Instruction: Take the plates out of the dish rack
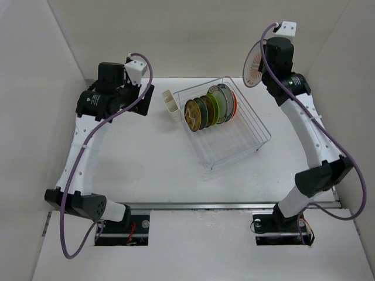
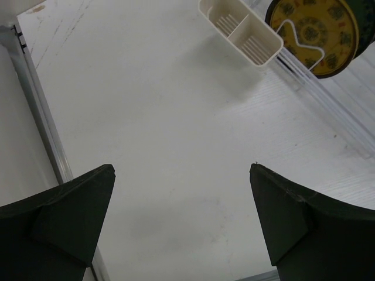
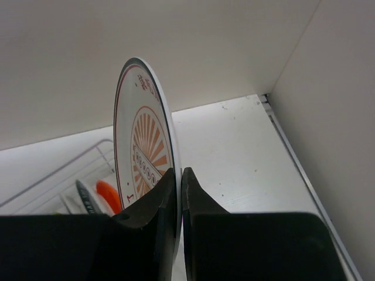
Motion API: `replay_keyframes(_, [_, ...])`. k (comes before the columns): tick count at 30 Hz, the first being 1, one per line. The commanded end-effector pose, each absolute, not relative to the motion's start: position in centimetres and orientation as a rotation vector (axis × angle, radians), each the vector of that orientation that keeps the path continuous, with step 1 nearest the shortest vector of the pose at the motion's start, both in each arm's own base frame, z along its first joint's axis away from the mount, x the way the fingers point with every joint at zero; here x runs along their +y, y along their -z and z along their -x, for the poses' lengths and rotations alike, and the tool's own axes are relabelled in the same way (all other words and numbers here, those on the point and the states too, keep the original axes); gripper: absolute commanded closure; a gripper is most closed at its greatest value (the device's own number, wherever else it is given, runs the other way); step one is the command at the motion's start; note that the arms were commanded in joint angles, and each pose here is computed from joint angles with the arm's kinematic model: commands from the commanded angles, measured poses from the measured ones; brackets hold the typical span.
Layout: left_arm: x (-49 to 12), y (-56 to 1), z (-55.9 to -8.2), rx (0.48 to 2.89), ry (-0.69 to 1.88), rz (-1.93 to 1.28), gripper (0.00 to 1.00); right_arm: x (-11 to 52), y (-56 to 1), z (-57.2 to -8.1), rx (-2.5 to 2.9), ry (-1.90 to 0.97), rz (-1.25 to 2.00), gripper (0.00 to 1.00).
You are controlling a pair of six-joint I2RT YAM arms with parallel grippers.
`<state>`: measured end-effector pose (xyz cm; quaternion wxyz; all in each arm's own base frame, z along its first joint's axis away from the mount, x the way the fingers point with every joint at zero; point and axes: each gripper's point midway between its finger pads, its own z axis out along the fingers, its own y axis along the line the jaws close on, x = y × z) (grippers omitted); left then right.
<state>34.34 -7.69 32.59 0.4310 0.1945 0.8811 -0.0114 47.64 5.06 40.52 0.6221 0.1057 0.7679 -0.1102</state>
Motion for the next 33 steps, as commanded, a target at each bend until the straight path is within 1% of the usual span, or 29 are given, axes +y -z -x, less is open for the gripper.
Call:
replay_keyframes(1, [-9.1, -35.9, -33.3, 2.128, 0.152, -0.422, 0.00, 7.0, -43.5, -45.1, 1.718, 0.206, -0.243, 1.00])
replay_keyframes(2, [-9.5, -36.5, -32.9, 2.132, 0.183, -0.417, 0.00, 9.9, -43.4, -44.8, 1.733, 0.081, -0.169, 1.00])
replay_keyframes(3, [-9.9, -36.6, -32.7, 2.140, 0.218, -0.419, 0.00, 11.1, -43.4, -44.1, 1.741, -0.014, -0.139, 1.00])
replay_keyframes(5, [-11.6, -36.0, -31.9, 2.192, 0.340, -0.460, 0.00, 16.0, -43.5, -43.2, 1.733, -0.312, -0.049, 1.00])
replay_keyframes(6, [-12.3, -36.3, -31.7, 2.194, 0.391, -0.456, 0.00, 20.6, -40.8, -41.8, 1.785, -0.553, 0.125, 1.00])
replay_keyframes(7, [-12.8, -35.9, -31.5, 2.211, 0.428, -0.473, 0.00, 22.7, -43.3, -40.8, 1.663, -0.702, 0.204, 1.00])
replay_keyframes(8, [-14.0, -35.7, -31.3, 2.217, 0.512, -0.497, 0.00, 24.6, -43.1, -39.7, 1.639, -0.846, 0.244, 1.00])
replay_keyframes(9, [-14.5, -35.2, -30.8, 2.234, 0.555, -0.514, 0.00, 27.7, -40.9, -37.5, 1.652, -1.014, 0.371, 1.00])
replay_keyframes(10, [-15.0, -34.7, -30.7, 2.245, 0.591, -0.542, 0.00, 28.8, -42.3, -36.8, 1.562, -1.086, 0.420, 1.00])
replay_keyframes(12, [-15.5, -34.0, -30.6, 2.249, 0.651, -0.556, 0.00, 30.7, -41.4, -35.8, 1.560, -1.197, 0.458, 1.00])
replay_keyframes(13, [-15.5, -32.7, -30.7, 2.280, 0.655, -0.553, 0.00, 31.9, -40.9, -34.7, 1.556, -1.256, 0.518, 1.00])
replay_keyframes(16, [-14.6, -30.1, -31.6, 2.357, 0.672, -0.483, 0.00, 34.1, -39.2, -33.3, 1.567, -1.351, 0.619, 1.00])
replay_keyframes(17, [-14.6, -29.7, -31.6, 2.364, 0.669, -0.492, 0.00, 34.3, -38.8, -33.6, 1.571, -1.352, 0.619, 1.00])
replay_keyframes(20, [-15.2, -28.1, -30.6, 2.404, 0.760, -0.539, 0.08, 35.2, -37.5, -33.0, 1.589, -1.376, 0.642, 1.00])
replay_keyframes(21, [-15.4, -27.7, -30.4, 2.412, 0.784, -0.543, 0.10, 35.5, -36.5, -33.5, 1.613, -1.377, 0.637, 1.00])
replay_keyframes(22, [-15.5, -27.5, -30.2, 2.419, 0.800, -0.544, 0.14, 35.5, -36.5, -33.3, 1.612, -1.387, 0.650, 1.00])
replay_keyframes(23, [-15.5, -27.3, -30.3, 2.419, 0.801, -0.544, 0.24, 36.1, -35.7, -33.1, 1.628, -1.402, 0.663, 1.00])
replay_keyframes(25, [-15.3, -27.1, -30.1, 2.425, 0.786, -0.540, 0.38, 36.3, -35.2, -33.2, 1.638, -1.409, 0.669, 1.00])
replay_keyframes(26, [-15.3, -27.1, -30.1, 2.425, 0.786, -0.540, 0.47, 36.6, -35.2, -32.9, 1.637, -1.416, 0.677, 1.00])
replay_keyframes(27, [-15.3, -26.8, -30.0, 2.434, 0.788, -0.538, 0.66, 36.5, -34.7, -32.8, 1.649, -1.417, 0.675, 1.00])
replay_keyframes(30, [-15.4, -27.4, -29.7, 2.427, 0.802, -0.529, 0.95, 36.8, -33.8, -33.2, 1.671, -1.418, 0.671, 1.00])
replay_keyframes(31, [-15.4, -27.4, -29.7, 2.427, 0.802, -0.529, 1.00, 36.9, -33.2, -33.3, 1.694, -1.420, 0.666, 1.00])
replay_keyframes(33, [-15.2, -27.5, -29.6, 2.442, 0.782, -0.510, 1.00, 36.8, -33.0, -33.5, 1.707, -1.412, 0.654, 1.00])
